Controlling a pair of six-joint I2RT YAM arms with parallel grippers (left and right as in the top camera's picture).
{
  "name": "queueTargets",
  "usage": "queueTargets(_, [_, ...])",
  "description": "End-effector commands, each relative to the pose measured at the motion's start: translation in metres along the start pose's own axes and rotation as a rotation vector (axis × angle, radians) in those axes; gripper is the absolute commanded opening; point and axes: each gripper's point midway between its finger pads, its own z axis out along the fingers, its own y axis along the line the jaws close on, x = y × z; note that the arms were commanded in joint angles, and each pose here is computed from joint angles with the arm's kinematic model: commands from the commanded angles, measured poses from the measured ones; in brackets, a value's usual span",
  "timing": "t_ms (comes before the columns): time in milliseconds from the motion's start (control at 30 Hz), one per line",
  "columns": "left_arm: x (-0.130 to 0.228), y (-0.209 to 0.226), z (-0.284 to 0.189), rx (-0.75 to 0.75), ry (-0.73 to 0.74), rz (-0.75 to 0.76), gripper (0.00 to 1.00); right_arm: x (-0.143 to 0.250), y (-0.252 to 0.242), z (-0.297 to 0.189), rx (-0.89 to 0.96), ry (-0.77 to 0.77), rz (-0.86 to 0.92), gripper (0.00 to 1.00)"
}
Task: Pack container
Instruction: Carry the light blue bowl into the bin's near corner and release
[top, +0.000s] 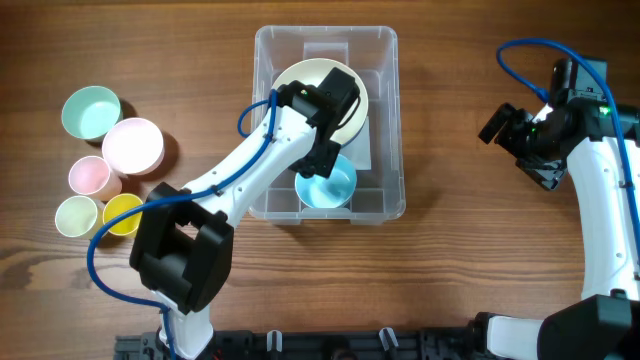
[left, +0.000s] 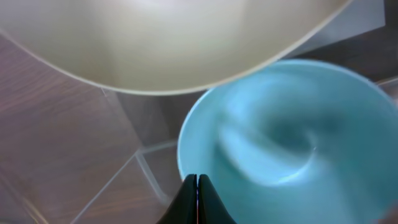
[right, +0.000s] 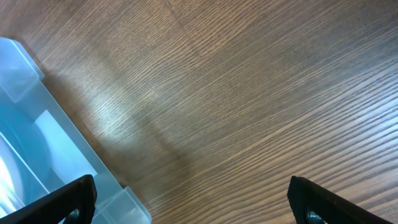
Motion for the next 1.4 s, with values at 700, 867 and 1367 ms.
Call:
queueTargets(700, [0.011, 0.036, 0.016, -0.026, 0.088, -0.224, 0.04, 0.004, 0.001, 0.002, -0.007, 0.016, -0.015, 1.00])
queueTargets(867, [0.028, 0.021, 0.037, 0.014, 0.140, -0.220, 0.04, 0.004, 0.001, 0.002, -0.007, 0.016, -0.015, 1.00])
queueTargets(1367, [0.001, -0.030, 0.025, 0.115, -0.006, -0.060, 0.04, 0.004, 0.001, 0.002, -0.007, 0.016, -0.015, 1.00])
